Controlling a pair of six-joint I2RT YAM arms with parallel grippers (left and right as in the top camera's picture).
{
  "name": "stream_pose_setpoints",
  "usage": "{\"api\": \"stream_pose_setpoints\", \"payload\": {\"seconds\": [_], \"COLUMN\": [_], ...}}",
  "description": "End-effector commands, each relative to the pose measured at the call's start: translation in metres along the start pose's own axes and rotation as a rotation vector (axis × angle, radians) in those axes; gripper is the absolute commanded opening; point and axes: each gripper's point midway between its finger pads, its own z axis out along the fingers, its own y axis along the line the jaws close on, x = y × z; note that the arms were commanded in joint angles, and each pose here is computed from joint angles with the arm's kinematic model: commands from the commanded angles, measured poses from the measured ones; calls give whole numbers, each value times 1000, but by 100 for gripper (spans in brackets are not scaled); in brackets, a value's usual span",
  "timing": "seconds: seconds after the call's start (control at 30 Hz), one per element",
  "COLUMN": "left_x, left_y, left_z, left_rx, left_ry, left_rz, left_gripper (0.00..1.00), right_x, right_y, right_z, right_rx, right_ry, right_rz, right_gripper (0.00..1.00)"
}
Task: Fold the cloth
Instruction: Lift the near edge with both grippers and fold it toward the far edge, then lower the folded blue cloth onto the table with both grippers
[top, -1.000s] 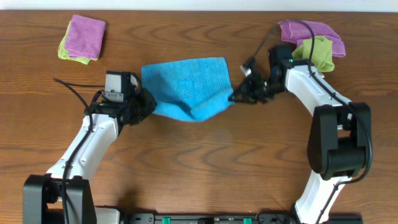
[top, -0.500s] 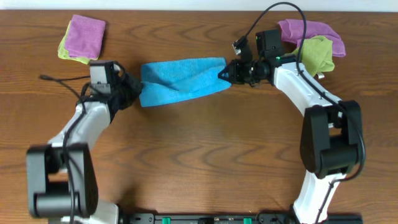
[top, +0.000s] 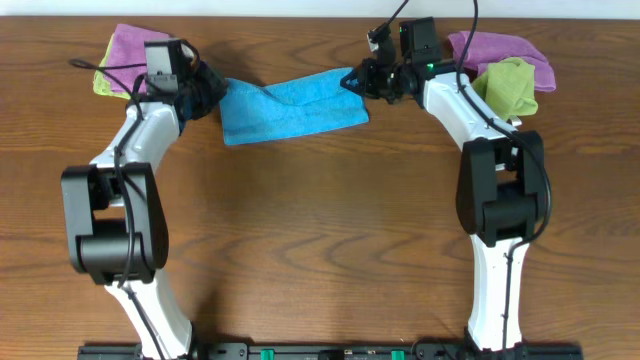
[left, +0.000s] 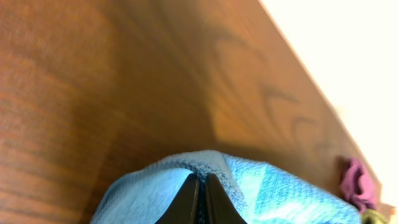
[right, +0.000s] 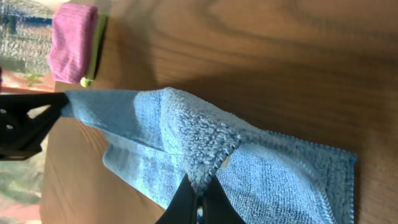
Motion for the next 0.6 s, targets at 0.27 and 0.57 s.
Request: {"api": "stream_pose_setpoints", "payload": {"seconds": [0.27,0.57], "left_x": [44,26], "left_y": [23,10], "left_z": [-10,-27], "left_rx": [-92,-35], "left_ry": [208,178], "left_rz": [2,-3], "left_gripper": [6,6], "right_x": [37,28], "right_y": [-16,-27], "right_z": [-15,-36], "right_rx": [40,18], "right_ry": [161,142], "right_rz": [147,192], "right_gripper": [1,1]}}
